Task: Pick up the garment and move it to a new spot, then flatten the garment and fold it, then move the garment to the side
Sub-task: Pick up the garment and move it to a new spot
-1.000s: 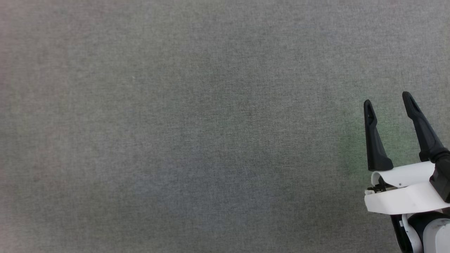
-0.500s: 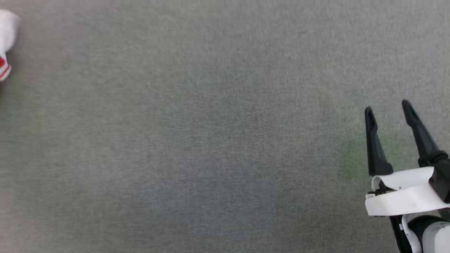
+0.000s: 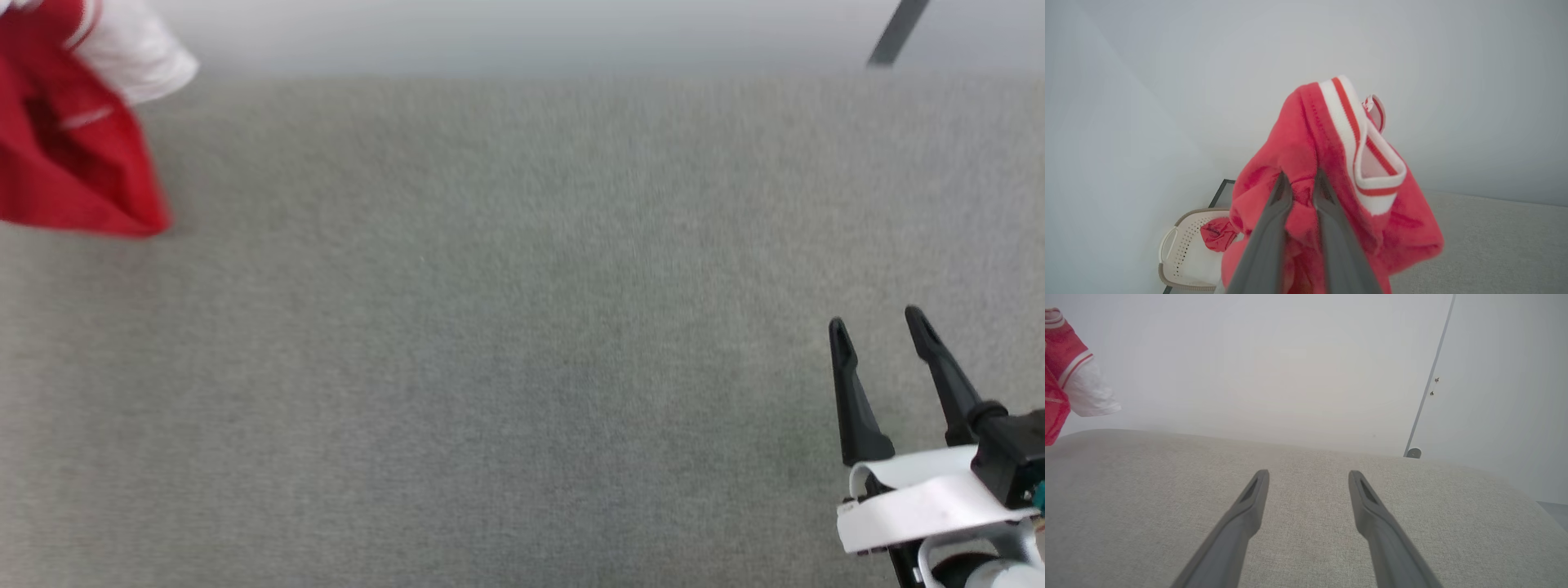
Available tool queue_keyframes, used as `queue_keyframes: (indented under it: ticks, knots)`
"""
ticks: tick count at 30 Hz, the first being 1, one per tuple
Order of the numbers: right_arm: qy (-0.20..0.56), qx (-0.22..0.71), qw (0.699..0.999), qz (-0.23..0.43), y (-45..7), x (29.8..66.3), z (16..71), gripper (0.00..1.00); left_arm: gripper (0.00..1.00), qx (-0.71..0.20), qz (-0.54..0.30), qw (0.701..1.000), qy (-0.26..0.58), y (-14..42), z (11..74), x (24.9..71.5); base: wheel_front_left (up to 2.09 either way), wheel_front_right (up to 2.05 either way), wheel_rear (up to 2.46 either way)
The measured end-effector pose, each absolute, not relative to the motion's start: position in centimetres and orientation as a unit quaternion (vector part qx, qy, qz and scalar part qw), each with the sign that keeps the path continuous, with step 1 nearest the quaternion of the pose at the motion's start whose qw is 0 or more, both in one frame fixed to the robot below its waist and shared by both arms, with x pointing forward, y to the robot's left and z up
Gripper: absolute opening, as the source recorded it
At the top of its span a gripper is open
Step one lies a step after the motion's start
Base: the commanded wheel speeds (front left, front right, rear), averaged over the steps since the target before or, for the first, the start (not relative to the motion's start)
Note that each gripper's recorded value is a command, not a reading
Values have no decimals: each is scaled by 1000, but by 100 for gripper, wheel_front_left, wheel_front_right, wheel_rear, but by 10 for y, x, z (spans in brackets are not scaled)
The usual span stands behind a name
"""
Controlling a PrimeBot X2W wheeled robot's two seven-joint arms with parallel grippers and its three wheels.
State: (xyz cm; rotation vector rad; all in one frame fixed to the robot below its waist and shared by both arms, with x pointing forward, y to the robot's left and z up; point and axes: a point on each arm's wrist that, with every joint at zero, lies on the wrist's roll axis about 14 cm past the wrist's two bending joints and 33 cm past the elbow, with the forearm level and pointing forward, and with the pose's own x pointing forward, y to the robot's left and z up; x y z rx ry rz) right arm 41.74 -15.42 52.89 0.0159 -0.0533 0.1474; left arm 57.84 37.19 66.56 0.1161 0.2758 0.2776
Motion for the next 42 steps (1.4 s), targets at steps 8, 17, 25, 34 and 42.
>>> queue_keyframes:
  ticks: [8,17,25,34,42]
  knots:
    - [-67,18,995,74,-155,392,560,100,0,71,93,992,51,333,753,548,0,0,0]
    - [-112,13,993,40,-179,367,591,100,0,69,3,998,8,263,797,517,0,0,0]
    - [-125,1,992,-35,-229,344,597,100,0,69,-108,992,14,188,783,510,0,0,0]
    - [-121,-6,987,-109,-276,312,593,100,0,59,-228,971,45,95,745,489,0,0,0]
    - [-107,1,983,-146,-297,293,580,100,0,27,-314,945,91,25,694,455,0,0,0]
